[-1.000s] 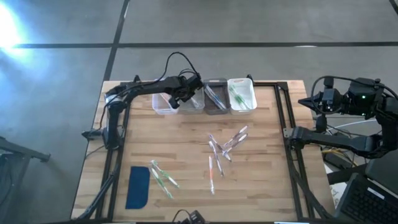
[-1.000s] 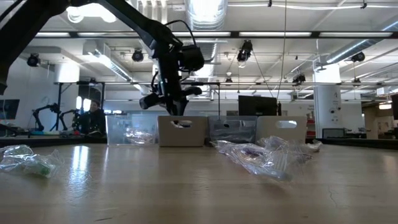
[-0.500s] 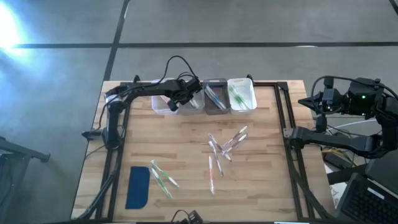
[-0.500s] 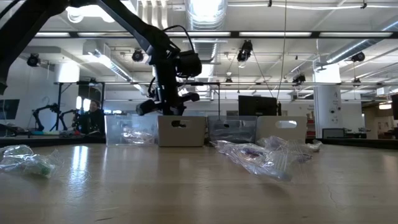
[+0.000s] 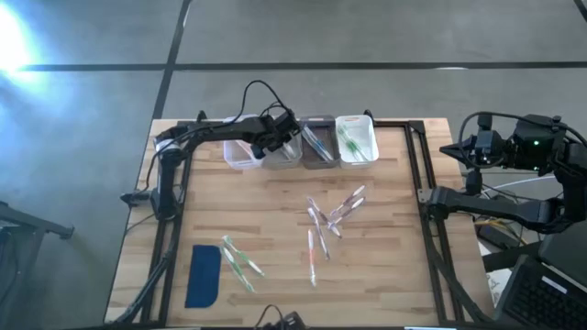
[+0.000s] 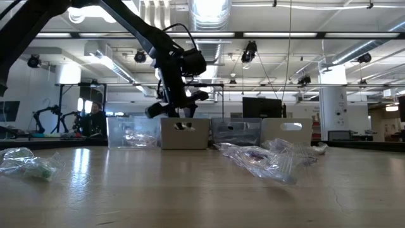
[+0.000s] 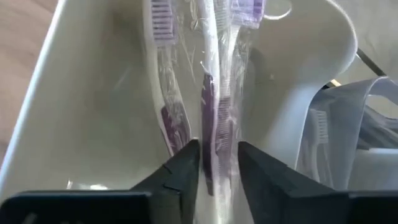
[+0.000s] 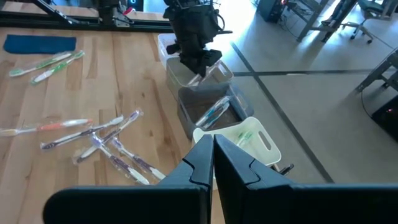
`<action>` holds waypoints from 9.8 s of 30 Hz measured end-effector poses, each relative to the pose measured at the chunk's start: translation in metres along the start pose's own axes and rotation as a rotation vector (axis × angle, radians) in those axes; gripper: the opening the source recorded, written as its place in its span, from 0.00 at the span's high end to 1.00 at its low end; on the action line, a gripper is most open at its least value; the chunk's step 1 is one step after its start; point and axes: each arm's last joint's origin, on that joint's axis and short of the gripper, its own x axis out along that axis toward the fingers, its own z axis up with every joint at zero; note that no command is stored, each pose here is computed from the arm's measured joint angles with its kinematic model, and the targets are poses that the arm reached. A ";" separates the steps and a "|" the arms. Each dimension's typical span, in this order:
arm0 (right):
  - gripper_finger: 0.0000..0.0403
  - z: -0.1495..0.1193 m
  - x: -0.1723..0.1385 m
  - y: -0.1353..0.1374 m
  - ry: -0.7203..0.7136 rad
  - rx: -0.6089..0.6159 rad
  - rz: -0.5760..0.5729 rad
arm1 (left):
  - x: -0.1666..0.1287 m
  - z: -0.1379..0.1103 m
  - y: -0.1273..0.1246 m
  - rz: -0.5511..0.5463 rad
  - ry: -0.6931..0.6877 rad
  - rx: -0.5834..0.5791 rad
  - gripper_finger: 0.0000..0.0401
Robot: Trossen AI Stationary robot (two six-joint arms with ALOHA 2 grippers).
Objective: Pick & Place Toothbrushes
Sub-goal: Put the purple toothbrush into the gray bin, then adjust the gray bin, then adjust the purple toothbrush, then adjust the white transparent bin
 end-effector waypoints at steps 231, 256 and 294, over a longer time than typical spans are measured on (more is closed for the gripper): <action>0.98 0.000 0.000 0.000 0.001 -0.001 0.000 | -0.034 -0.016 -0.036 0.276 -0.021 -0.104 0.95; 0.98 0.000 0.000 0.000 0.001 -0.001 0.000 | 0.014 0.009 -0.006 0.317 0.074 -0.033 0.87; 0.98 0.000 0.000 0.000 0.001 0.000 0.000 | -0.179 0.111 0.054 0.570 -0.175 0.480 0.98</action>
